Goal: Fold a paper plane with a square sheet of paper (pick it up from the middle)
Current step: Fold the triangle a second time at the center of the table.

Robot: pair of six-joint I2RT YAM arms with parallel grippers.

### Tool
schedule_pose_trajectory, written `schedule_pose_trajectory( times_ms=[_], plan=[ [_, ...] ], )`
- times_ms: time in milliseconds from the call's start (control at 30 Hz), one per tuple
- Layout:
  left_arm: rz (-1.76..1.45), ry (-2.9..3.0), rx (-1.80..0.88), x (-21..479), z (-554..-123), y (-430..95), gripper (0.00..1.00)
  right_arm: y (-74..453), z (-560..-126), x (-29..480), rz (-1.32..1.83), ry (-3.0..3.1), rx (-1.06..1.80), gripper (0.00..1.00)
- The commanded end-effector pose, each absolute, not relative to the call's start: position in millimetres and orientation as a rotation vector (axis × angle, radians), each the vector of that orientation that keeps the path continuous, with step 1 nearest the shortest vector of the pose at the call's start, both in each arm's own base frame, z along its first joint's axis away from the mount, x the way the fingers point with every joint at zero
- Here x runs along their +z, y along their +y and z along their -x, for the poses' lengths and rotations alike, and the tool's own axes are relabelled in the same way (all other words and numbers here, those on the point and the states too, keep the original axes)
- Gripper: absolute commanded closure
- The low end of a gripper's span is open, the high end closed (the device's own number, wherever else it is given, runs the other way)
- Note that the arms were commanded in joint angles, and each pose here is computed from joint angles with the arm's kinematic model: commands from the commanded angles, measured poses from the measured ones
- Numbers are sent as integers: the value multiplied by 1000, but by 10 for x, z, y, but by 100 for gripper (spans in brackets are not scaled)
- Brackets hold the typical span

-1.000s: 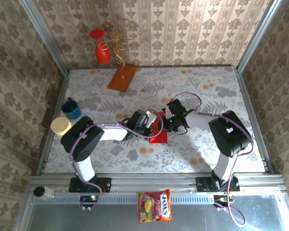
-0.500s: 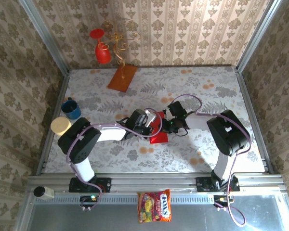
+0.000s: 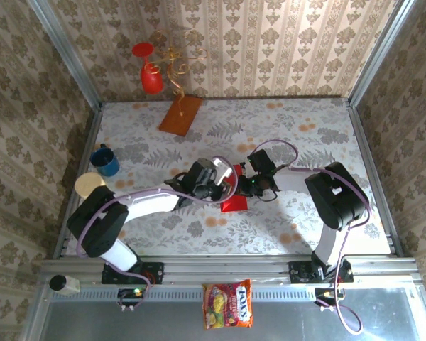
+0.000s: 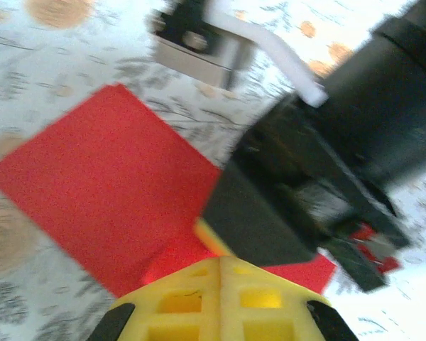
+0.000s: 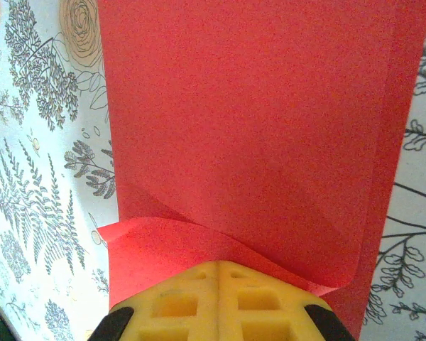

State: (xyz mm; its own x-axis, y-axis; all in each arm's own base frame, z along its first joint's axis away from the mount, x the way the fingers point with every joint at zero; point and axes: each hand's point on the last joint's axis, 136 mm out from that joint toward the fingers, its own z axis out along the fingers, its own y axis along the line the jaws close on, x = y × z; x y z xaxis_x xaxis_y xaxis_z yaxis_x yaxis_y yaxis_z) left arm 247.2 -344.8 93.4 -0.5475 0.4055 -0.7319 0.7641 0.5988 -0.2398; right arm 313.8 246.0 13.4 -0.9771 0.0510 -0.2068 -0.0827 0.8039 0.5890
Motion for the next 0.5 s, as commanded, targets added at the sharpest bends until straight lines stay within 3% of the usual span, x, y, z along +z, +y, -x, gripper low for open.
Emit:
schedule_pose_trajectory(
  times_ms=[0,467],
  plan=[
    [-1030,2233,-771,754,-2245,-3562,100,2221,-2933,-216,-40,2903,777,100],
    [-1081,2307,-754,366,-2188,-3605,100,2241,-2964,-216,-36,2909,778,100]
  ],
)
